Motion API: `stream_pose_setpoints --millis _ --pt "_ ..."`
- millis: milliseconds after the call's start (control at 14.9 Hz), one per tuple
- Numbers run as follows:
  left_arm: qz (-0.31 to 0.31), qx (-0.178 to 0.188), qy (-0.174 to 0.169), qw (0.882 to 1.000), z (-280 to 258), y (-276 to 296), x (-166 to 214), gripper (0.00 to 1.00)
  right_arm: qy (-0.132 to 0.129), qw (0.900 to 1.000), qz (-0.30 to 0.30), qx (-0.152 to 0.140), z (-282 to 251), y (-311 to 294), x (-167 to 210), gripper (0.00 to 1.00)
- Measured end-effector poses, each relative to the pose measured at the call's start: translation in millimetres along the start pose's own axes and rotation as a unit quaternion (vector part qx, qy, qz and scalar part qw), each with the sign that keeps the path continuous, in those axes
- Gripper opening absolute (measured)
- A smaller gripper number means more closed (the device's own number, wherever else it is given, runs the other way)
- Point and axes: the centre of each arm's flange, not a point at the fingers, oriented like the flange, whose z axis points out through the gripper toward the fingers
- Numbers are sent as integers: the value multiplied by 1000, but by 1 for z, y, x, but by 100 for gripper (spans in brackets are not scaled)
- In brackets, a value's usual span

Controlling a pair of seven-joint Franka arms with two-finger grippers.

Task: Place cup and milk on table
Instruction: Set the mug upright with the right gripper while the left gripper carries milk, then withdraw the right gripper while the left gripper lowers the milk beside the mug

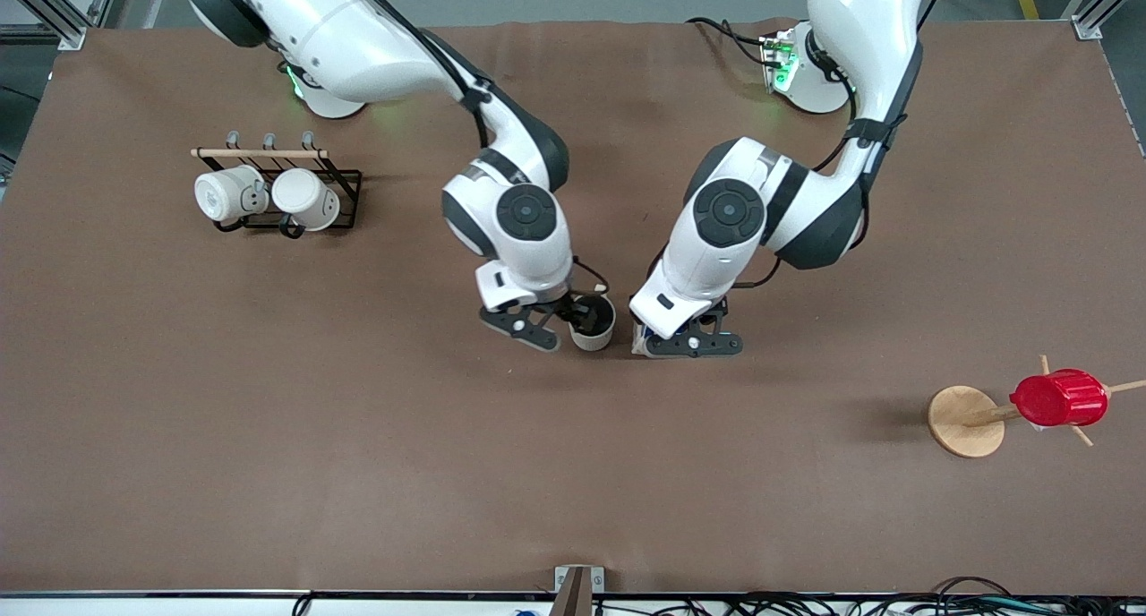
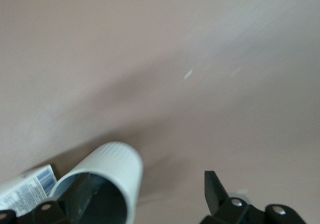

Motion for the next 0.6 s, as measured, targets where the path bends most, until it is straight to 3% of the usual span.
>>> stream_pose_setpoints --millis 201,604 --pt "-24 3 -5 1000 10 7 -5 45 8 999 -18 -29 -81 65 70 100" --pt "-29 3 -5 1000 11 12 -6 44 40 997 -50 -40 -209 233 187 100"
